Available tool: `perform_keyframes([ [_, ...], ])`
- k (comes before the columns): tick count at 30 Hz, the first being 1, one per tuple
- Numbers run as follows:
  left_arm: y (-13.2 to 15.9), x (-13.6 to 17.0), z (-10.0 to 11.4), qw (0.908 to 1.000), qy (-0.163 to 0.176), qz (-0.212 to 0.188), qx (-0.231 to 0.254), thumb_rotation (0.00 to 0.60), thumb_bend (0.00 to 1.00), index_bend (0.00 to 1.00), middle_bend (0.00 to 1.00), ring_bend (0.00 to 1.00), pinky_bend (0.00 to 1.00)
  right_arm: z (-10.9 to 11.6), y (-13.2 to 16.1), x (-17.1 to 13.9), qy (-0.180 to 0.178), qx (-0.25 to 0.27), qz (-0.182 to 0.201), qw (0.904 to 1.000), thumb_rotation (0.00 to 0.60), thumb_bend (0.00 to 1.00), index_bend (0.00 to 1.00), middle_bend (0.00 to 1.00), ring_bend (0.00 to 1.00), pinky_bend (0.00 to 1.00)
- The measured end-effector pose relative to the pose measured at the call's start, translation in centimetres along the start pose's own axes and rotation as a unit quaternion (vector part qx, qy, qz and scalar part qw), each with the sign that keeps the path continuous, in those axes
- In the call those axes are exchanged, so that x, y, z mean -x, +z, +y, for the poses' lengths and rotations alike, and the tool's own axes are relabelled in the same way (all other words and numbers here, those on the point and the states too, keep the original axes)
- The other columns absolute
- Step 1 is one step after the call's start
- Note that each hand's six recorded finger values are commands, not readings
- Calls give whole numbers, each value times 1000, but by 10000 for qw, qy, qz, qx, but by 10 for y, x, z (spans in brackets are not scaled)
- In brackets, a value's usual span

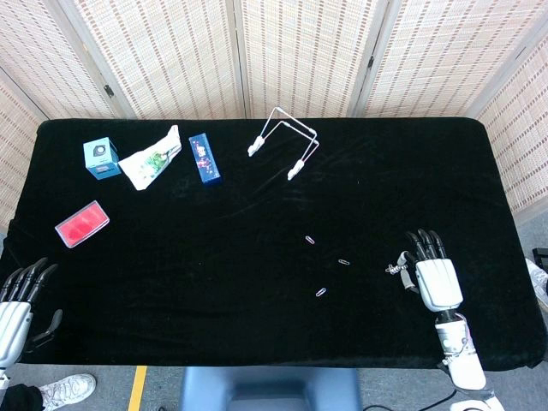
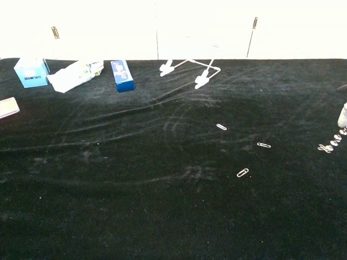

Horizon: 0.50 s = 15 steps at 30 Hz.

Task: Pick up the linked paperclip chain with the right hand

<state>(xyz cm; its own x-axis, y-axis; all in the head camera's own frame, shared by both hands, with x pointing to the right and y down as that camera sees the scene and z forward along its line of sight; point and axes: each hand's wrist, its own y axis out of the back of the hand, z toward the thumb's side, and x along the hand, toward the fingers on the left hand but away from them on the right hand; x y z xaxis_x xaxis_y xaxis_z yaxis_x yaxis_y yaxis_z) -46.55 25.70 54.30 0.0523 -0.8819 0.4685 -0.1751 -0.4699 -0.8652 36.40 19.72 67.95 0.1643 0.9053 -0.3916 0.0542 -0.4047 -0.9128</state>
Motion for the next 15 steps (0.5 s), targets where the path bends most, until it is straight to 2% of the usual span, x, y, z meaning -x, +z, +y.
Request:
perform_keyframes([
  [2, 0, 0, 0, 10000, 6, 2, 0, 600, 520, 0, 0, 0, 0, 0, 0, 0, 107, -110, -16, 9999, 600, 475, 13, 0, 0, 0],
  [3, 0, 0, 0, 10000, 9, 5, -3, 600, 521, 0, 0, 0, 0, 1, 0, 0, 145, -143, -21, 9998, 600, 475, 1, 0, 0, 0],
  [15, 0, 1, 2, 10000, 40, -4, 7, 600, 521, 0, 0, 0, 0, 21, 1, -7, 179, -221, -66, 9996, 600, 459, 0, 0, 0, 0],
])
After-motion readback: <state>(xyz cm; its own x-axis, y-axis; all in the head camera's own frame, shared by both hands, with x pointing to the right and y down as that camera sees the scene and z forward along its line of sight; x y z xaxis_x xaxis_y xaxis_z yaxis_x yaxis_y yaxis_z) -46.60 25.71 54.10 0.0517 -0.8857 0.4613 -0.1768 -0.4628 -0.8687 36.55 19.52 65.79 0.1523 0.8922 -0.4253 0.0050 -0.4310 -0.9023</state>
